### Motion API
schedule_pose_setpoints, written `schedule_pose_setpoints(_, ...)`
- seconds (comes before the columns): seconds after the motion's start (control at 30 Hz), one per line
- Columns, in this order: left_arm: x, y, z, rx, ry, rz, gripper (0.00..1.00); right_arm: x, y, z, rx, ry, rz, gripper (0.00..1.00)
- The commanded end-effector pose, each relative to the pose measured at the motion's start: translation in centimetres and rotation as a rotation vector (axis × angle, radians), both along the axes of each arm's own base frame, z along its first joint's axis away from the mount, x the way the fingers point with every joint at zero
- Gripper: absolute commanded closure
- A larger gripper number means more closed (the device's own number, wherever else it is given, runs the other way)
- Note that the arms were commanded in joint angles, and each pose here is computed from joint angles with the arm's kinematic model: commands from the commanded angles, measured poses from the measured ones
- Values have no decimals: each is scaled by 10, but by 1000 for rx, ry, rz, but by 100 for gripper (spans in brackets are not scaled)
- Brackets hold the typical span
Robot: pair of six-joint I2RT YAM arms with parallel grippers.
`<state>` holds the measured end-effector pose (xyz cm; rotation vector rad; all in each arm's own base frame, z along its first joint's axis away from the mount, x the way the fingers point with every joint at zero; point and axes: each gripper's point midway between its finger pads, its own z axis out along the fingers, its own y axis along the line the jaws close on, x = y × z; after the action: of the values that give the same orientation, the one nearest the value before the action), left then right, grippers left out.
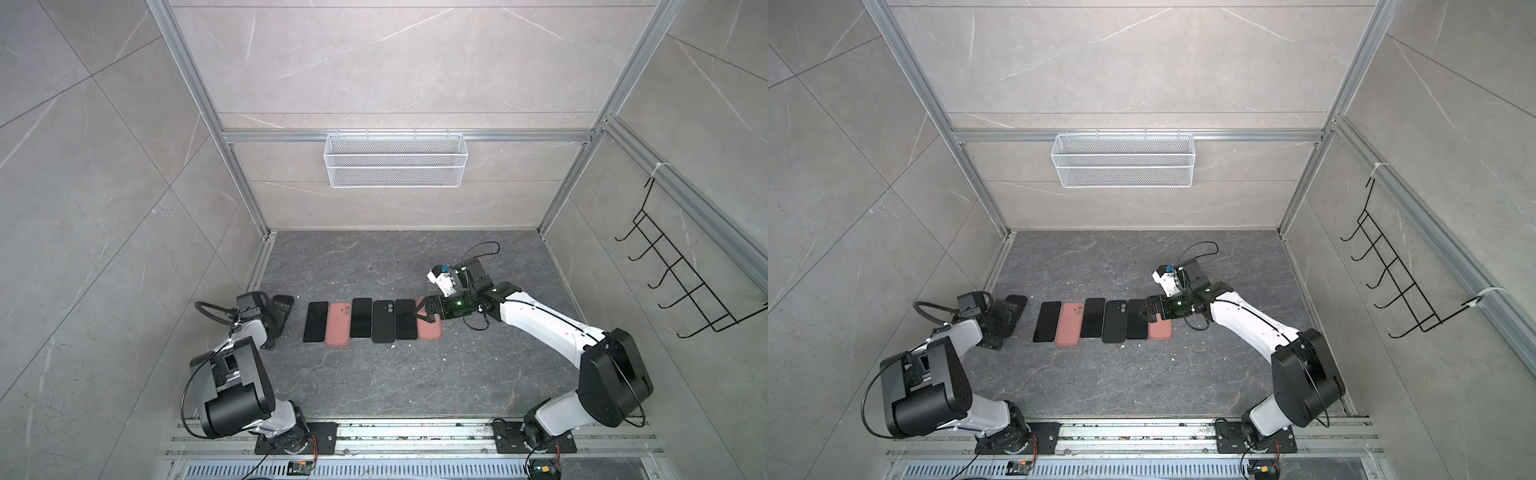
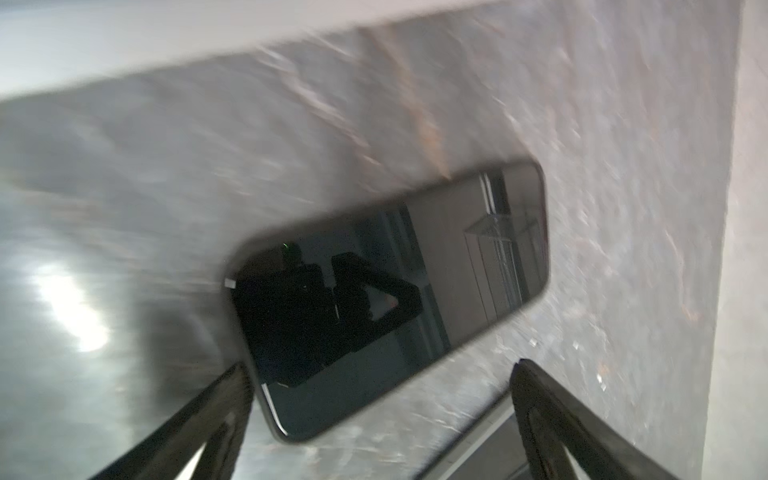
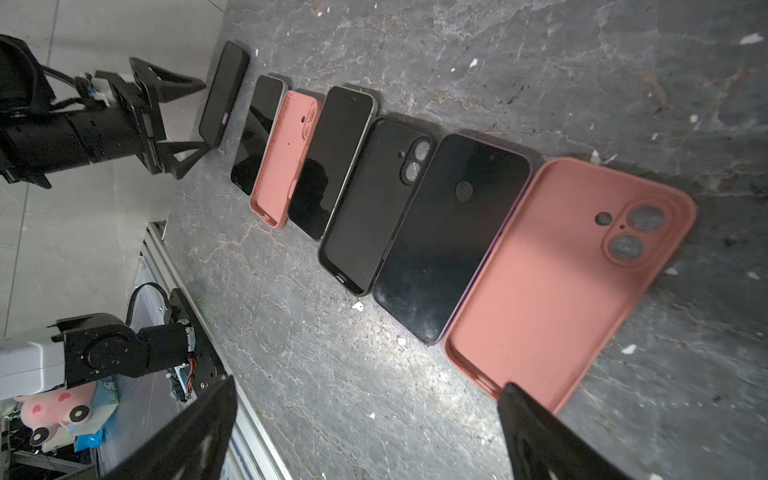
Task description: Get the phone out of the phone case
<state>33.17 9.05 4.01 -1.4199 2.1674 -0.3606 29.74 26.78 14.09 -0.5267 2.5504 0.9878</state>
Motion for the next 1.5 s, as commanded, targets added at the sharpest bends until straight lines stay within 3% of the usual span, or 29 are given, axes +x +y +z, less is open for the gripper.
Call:
schedule_pose_setpoints(0.0, 10, -40, 12, -47, -15, -158, 1, 6, 11, 8, 35, -28, 38, 0)
schedule_pose_setpoints(0.13, -16, -43, 56, -4, 6, -184, 0, 4, 13, 9, 62, -36, 41, 0)
schedule_pose_setpoints(0.27, -39, -17, 106, 249, 59, -253, 0, 4, 14, 9, 67, -47, 56, 0)
schedule_pose_setpoints(0.37, -31, -9, 116, 389, 105, -432, 0, 5, 20, 12, 101, -45, 68, 0)
schedule_pose_setpoints(0.43, -26, -18, 99, 373, 209, -642, 0, 8, 26, 14, 136, -44, 73, 0)
schedule_pose_setpoints(0.5, -24, -10, 86, 374, 337, -742, 1, 13, 31, 14, 165, -40, 71, 0)
schedule_pose_setpoints(0.63, -2, -19, 73, 354, 281, -857, 1, 18, 41, 16, 215, -31, 88, 0)
schedule_pose_setpoints(0.7, 1, -17, 60, 336, 322, -896, 5, 20, 44, 14, 219, -27, 100, 0)
schedule_pose_setpoints(0.93, 6, 4, 25, 334, 454, -893, 6, 21, 51, 1, 228, 4, 142, 0)
schedule_pose_setpoints(1.27, 39, 25, -6, 347, 513, -910, 4, 26, 57, -8, 250, 44, 139, 0)
schedule_pose_setpoints(1.47, 49, 29, -21, 312, 524, -915, 11, 32, 59, -4, 242, 38, 129, 0)
